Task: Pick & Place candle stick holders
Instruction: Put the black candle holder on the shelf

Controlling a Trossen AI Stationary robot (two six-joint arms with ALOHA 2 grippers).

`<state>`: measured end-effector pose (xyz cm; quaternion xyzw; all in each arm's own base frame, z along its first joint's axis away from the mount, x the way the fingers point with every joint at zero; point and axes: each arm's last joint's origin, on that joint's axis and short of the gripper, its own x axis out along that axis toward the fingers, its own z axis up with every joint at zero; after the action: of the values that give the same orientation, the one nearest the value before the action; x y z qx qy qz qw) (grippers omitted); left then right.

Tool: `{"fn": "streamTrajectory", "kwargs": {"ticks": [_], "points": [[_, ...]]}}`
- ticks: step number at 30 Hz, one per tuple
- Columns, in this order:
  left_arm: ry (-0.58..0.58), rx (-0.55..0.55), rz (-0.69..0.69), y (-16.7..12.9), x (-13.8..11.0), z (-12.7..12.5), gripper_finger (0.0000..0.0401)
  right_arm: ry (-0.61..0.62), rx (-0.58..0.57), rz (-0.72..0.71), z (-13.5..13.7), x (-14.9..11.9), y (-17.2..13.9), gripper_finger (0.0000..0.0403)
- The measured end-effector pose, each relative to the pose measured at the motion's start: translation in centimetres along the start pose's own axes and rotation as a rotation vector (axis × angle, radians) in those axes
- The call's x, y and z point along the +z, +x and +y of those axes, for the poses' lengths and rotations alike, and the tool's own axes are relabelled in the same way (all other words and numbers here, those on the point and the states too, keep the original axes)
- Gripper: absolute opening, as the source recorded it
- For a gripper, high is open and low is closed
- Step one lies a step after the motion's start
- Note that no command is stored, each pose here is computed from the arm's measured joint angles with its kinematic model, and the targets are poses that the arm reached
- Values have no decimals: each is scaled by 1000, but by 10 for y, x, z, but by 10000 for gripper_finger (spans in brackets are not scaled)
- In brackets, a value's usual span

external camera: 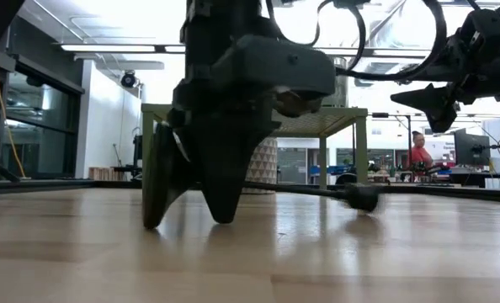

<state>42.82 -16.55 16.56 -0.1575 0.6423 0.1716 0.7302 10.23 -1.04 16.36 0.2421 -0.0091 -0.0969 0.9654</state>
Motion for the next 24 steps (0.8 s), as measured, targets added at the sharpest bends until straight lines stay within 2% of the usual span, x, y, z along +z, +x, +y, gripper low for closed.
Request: {"fn": "streamTrajectory", "kwargs": {"ticks": [2,5,9,18,24], "points": [[28,-3,2,0,-2,-2,9,0,0,0,0,0,0,206],[58,-8,-2,-2,-3,-3,6,0,0,0,0,0,0,206],[70,-39,-40,-19,-4,-3,4,0,0,0,0,0,0,206],[105,-89,-234,-77,-10,-2,2,0,0,0,0,0,0,206],[137,-72,-437,-128,-25,2,2,0,0,0,0,0,0,206]]}}
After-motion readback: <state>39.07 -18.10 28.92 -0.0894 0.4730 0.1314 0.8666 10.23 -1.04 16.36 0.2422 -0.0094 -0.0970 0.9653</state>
